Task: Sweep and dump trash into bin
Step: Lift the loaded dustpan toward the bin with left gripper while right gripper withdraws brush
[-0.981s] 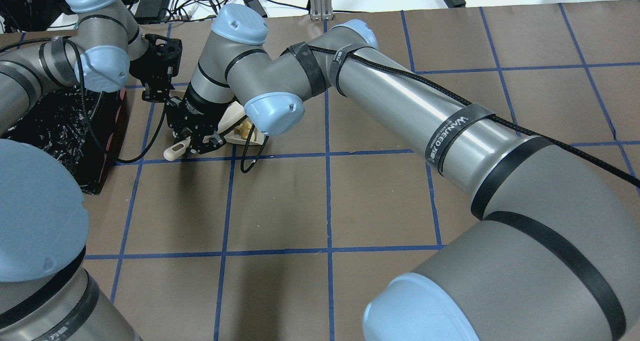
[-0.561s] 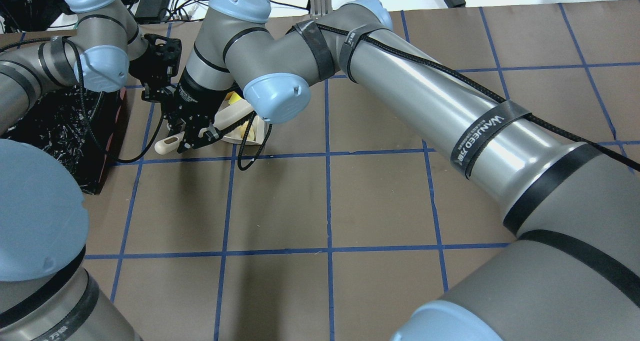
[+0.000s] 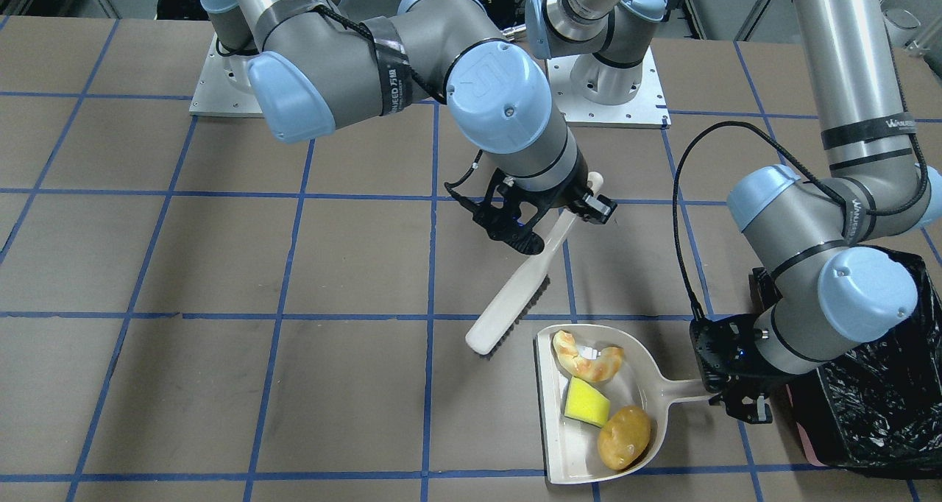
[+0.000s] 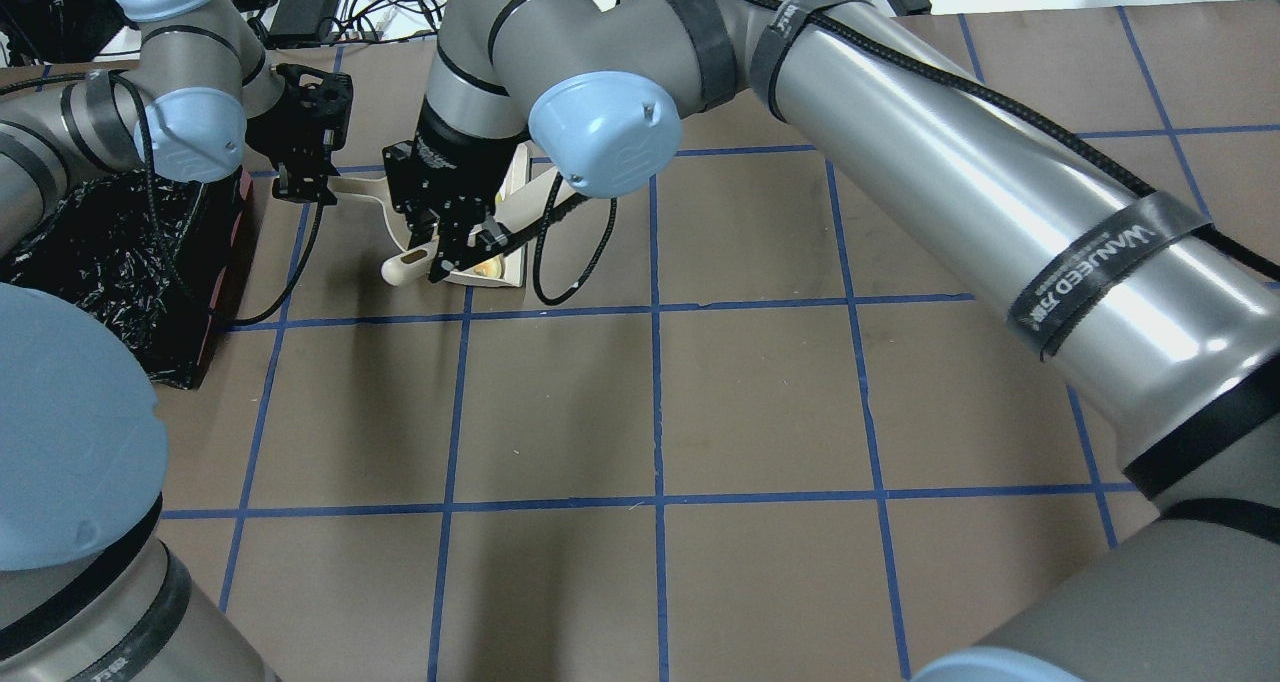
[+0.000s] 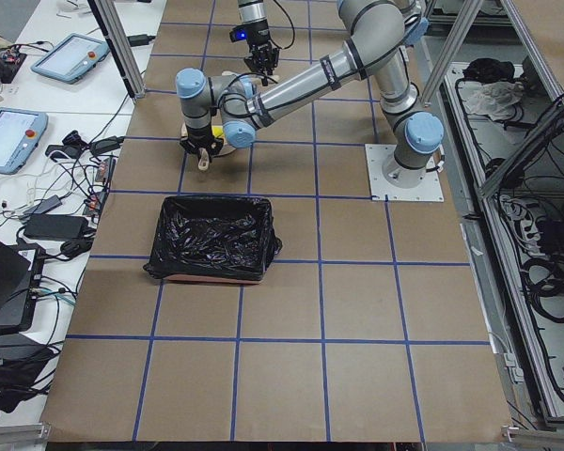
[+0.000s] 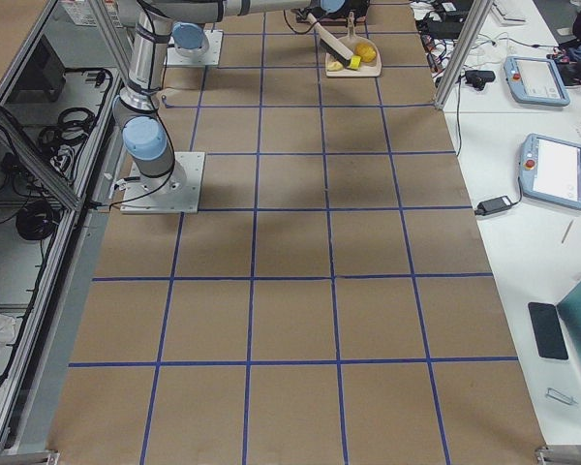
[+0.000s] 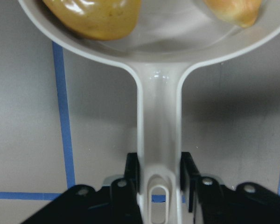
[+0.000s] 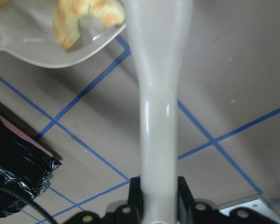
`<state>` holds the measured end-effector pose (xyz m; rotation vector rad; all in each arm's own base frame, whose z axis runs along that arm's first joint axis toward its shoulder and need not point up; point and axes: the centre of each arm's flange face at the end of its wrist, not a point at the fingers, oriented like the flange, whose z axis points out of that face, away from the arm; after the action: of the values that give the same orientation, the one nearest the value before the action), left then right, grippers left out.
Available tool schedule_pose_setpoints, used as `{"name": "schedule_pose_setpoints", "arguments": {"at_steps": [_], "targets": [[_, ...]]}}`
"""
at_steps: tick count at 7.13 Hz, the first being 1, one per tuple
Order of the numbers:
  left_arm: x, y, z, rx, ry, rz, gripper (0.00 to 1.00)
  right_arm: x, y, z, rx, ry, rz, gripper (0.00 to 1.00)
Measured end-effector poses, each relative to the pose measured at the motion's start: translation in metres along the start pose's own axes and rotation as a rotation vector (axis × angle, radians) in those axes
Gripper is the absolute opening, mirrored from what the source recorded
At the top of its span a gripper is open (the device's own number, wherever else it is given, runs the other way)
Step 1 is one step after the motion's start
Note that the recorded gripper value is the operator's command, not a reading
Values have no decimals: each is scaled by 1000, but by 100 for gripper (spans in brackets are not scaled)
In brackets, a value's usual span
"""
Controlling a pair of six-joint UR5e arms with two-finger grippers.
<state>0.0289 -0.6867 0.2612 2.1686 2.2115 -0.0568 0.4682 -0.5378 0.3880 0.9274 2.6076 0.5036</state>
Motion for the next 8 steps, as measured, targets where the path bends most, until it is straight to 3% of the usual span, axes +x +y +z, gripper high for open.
{"name": "schedule_pose_setpoints", "arguments": {"at_steps": [4,8], "targets": [[11,78,-44,25,-12,-67,1,92,-124,-52,131,246,-277,0],[31,151,-147,-21,15,-151,1,223,-256,-117,133,399,-466,0]]}}
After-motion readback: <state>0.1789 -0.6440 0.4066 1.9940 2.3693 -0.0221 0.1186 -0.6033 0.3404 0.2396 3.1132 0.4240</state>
